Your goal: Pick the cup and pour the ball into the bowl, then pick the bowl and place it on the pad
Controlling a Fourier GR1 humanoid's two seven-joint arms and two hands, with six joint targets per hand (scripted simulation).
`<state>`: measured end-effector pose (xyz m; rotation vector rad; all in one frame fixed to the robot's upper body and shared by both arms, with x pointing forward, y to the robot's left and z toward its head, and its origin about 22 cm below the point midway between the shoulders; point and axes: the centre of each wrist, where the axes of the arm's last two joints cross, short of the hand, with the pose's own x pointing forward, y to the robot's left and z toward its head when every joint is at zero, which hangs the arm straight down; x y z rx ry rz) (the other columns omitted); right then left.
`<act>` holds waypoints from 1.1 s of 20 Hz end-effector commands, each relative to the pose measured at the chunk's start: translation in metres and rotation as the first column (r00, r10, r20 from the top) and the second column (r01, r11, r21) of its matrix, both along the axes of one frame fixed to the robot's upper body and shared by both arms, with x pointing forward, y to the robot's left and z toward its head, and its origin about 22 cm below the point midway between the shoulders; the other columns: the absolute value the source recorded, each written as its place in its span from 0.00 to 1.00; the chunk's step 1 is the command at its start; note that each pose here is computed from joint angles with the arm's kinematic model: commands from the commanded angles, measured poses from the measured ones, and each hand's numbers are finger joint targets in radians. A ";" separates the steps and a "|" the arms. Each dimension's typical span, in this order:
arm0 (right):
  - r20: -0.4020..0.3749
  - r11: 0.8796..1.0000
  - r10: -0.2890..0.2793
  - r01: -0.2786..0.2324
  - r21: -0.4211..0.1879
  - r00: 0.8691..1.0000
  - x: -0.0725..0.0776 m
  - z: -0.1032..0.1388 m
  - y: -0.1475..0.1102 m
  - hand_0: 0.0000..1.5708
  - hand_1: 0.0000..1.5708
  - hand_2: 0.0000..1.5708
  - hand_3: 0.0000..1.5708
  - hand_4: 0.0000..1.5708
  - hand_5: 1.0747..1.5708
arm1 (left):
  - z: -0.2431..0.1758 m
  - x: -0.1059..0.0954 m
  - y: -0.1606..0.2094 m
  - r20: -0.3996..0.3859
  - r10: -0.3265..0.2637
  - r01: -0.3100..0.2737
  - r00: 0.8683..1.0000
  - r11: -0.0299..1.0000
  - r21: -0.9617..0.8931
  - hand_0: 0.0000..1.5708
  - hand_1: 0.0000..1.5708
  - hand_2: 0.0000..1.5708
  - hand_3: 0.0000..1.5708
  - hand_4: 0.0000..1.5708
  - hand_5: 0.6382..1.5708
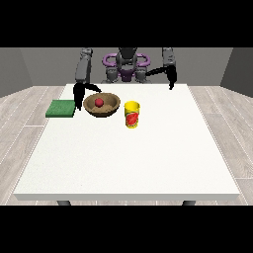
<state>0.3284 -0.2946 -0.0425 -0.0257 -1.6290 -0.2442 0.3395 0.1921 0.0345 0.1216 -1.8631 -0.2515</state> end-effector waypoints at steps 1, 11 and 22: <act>0.038 1.000 -0.008 0.008 -0.008 0.999 0.000 -0.016 -0.009 0.00 0.00 0.00 0.00 0.14 0.99 | 0.015 0.001 0.005 0.059 -0.007 0.008 0.998 1.000 -0.003 0.00 0.00 0.00 0.00 0.00 0.99; 0.030 0.999 -0.051 0.051 -0.008 0.998 0.012 -0.021 -0.012 0.00 0.00 0.00 0.00 0.04 0.98 | 0.043 -0.002 0.032 0.078 -0.072 0.072 0.994 0.997 0.007 0.00 0.00 0.00 0.00 0.00 0.99; -0.231 0.849 -0.332 0.182 -0.496 0.914 -0.033 -0.055 -0.040 1.00 1.00 1.00 0.99 0.60 0.97 | 0.047 0.002 0.013 0.127 -0.085 0.085 0.988 0.996 0.004 0.00 0.00 0.00 0.00 0.42 0.96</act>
